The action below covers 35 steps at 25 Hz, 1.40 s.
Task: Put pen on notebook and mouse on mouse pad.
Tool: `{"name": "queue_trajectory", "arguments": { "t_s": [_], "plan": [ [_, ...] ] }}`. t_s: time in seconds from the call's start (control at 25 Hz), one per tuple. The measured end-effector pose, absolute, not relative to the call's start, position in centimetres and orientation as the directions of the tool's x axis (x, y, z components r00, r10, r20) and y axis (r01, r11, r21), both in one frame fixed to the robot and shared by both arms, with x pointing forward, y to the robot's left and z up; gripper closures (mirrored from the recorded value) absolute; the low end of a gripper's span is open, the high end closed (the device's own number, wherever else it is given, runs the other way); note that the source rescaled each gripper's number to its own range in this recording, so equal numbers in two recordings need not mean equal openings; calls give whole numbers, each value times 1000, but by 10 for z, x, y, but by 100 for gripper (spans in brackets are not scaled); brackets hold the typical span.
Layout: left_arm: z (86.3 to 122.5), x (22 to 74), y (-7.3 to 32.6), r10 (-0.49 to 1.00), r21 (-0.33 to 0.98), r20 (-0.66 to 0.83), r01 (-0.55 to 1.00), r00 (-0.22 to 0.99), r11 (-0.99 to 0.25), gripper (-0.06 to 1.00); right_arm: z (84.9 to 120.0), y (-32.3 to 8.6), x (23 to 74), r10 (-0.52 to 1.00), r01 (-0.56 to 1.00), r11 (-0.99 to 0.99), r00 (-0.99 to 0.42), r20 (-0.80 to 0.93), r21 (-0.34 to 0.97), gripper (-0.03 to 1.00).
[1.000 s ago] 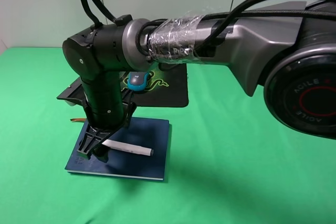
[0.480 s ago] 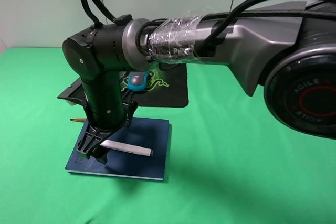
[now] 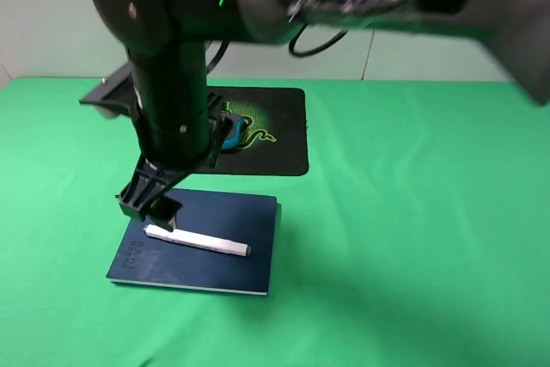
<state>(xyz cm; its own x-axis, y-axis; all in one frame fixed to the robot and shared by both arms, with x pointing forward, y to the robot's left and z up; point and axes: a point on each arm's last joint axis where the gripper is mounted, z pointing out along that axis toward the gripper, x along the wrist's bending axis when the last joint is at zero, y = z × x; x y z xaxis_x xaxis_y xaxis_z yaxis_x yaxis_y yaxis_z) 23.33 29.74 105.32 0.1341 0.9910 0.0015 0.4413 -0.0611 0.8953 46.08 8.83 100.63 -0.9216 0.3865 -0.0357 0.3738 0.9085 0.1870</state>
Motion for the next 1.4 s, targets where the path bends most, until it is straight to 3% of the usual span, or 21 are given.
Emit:
{"name": "queue_trajectory", "arguments": {
  "t_s": [0.36,0.68,1.08,1.4],
  "plan": [
    [1053,233,297,991,895,1,441,134,-61,-6,1094,60,444,394,349,864,-917,-58,363,-3],
    [1053,233,297,991,895,1,441,134,-61,-6,1145,27,426,401,324,823,-913,-74,466,-3],
    [1053,233,297,991,895,1,441,134,-61,-6,1146,-49,391,455,367,829,-881,-129,423,-3],
    [1053,233,297,991,895,1,441,134,-61,-6,1163,-141,339,503,373,760,-856,-119,532,-3]
  ]
}}
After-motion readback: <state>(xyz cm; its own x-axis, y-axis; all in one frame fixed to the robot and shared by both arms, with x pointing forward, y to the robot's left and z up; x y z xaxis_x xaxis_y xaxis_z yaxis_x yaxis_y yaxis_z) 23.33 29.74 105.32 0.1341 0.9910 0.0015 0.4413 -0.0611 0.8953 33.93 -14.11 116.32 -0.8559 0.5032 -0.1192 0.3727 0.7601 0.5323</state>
